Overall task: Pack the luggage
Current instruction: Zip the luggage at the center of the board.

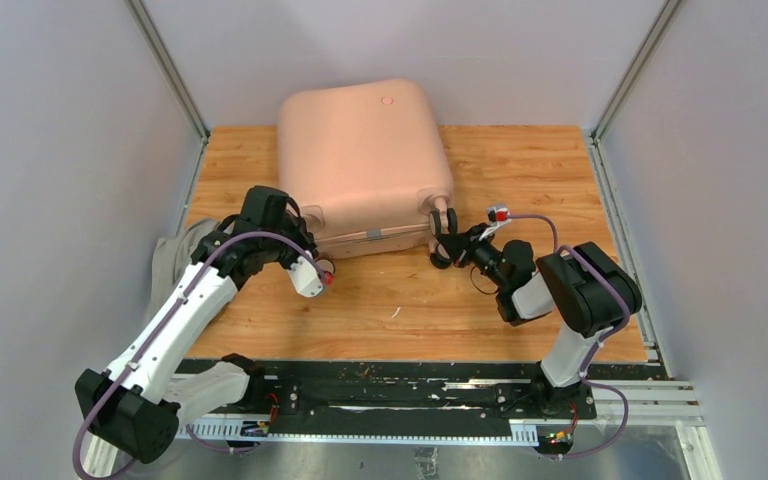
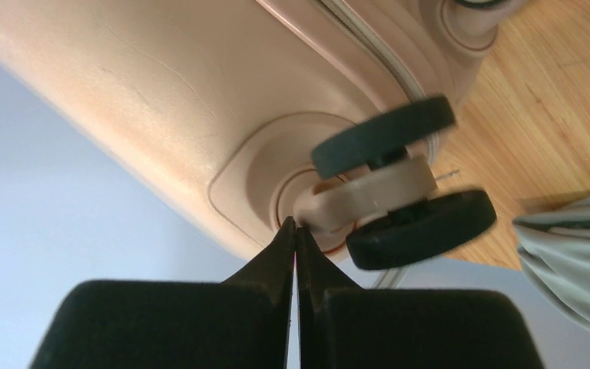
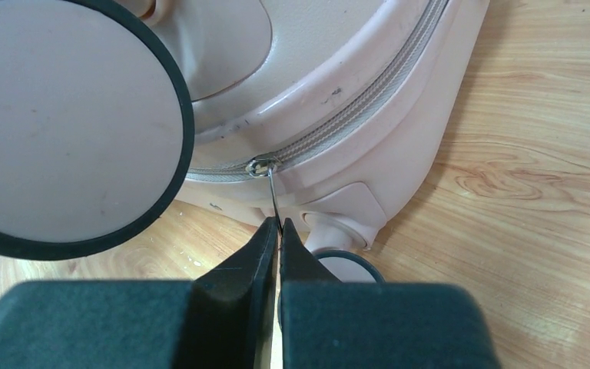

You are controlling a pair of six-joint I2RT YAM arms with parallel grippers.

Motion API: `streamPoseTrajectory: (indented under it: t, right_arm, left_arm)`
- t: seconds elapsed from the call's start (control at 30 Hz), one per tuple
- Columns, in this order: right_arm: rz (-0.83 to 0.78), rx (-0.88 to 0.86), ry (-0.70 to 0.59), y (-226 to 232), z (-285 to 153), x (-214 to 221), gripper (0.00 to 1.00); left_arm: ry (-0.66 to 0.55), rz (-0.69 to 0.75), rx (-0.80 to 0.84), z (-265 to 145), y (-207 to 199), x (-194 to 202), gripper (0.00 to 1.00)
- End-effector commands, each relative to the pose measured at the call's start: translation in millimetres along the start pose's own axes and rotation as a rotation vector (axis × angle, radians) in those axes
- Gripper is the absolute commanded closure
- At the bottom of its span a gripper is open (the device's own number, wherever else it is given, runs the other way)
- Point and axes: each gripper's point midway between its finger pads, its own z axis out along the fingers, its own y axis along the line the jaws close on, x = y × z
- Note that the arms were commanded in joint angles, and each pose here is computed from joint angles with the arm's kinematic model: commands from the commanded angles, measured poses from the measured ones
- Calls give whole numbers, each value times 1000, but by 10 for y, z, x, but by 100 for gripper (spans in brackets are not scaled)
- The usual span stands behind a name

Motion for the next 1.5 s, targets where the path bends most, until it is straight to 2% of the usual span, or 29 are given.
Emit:
streamPoseTrajectory:
  t: [0.0,0.1,0.27,0.47,0.9,1.2,1.37,1.47]
  right_arm:
    - [-69,51,-90,-81,48,-267,93]
    - [-74,30,-97,-46,96,-314,92]
    - [-78,28,-108,-46,126,-354,100]
    - [-80,4,-132,24,131,-409,100]
    - [-247,46,-105,253,196,-316,100]
    - [-418,-22,-84,777,383,-155,100]
    - [-465,-90,-72,1117,472,-53,100]
    - [-457,-49,-72,1116,448,-32,100]
  left_arm:
    - [-138,414,-1,151,39,-342,100]
    - [-137,407,-6,138,57,-345,100]
    - [-138,394,-12,128,73,-346,100]
    - [-151,380,-28,118,108,-380,100]
    - [-186,337,-72,135,311,-488,100]
    - [-208,312,-107,200,464,-599,100]
    - [-211,307,-110,223,504,-621,100]
    - [-210,308,-106,222,497,-644,100]
